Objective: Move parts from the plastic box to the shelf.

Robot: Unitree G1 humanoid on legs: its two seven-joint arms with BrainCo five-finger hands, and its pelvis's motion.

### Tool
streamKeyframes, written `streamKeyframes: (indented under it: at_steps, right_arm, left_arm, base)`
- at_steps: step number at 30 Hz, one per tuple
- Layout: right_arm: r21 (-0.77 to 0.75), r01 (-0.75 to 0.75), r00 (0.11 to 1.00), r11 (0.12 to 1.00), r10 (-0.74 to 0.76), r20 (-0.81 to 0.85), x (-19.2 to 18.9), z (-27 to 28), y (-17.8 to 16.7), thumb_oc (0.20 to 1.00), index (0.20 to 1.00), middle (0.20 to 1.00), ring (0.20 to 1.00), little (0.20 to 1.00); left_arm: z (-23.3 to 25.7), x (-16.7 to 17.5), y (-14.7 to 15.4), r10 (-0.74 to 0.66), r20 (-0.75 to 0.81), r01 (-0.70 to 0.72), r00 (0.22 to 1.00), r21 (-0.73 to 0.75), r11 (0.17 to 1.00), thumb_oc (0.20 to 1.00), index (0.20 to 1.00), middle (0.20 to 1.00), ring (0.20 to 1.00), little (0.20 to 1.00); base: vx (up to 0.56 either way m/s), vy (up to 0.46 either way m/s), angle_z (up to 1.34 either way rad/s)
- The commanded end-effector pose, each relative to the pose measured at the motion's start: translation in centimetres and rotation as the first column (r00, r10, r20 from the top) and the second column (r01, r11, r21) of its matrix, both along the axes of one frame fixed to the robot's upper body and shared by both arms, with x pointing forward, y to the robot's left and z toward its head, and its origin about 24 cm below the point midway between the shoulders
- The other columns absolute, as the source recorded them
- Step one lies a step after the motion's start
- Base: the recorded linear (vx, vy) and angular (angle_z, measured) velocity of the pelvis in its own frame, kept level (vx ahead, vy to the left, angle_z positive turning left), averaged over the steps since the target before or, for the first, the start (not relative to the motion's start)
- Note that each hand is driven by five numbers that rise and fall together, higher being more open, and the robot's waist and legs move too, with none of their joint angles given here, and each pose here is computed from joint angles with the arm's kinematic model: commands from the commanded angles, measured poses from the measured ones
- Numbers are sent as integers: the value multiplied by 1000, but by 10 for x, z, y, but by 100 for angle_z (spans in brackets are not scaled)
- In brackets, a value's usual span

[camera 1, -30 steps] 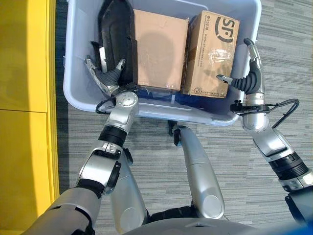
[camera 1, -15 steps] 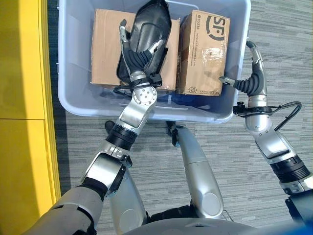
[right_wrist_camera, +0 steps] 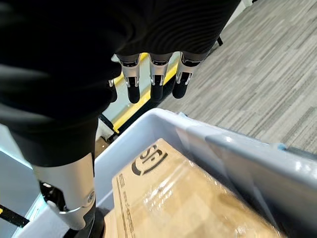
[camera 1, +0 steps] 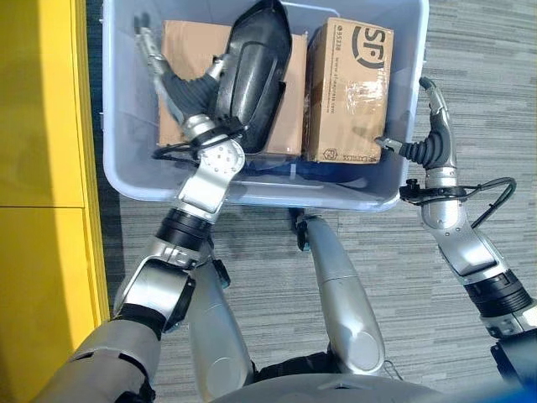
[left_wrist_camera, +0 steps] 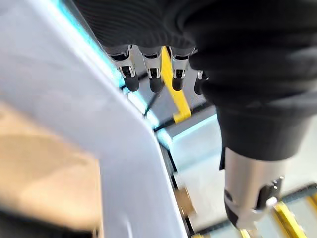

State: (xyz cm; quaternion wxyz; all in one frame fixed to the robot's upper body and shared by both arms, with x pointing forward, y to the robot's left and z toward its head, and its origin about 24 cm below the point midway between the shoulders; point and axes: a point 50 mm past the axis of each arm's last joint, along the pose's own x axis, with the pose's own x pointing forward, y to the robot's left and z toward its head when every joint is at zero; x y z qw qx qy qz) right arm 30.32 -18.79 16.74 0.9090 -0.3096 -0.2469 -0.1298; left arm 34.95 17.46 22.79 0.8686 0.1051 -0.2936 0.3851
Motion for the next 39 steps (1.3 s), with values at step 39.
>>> streamKeyframes:
  at_steps: [39]
  right_arm:
    - [18, 11, 994, 1000, -13, 112, 6, 30, 0, 1000, 1000, 1000, 1000, 1000]
  left_arm:
    - [-65, 33, 18, 119, -455, -101, 882, 63, 993, 1000, 1000, 1000, 1000, 1000]
  base:
    - [-1, 7, -2]
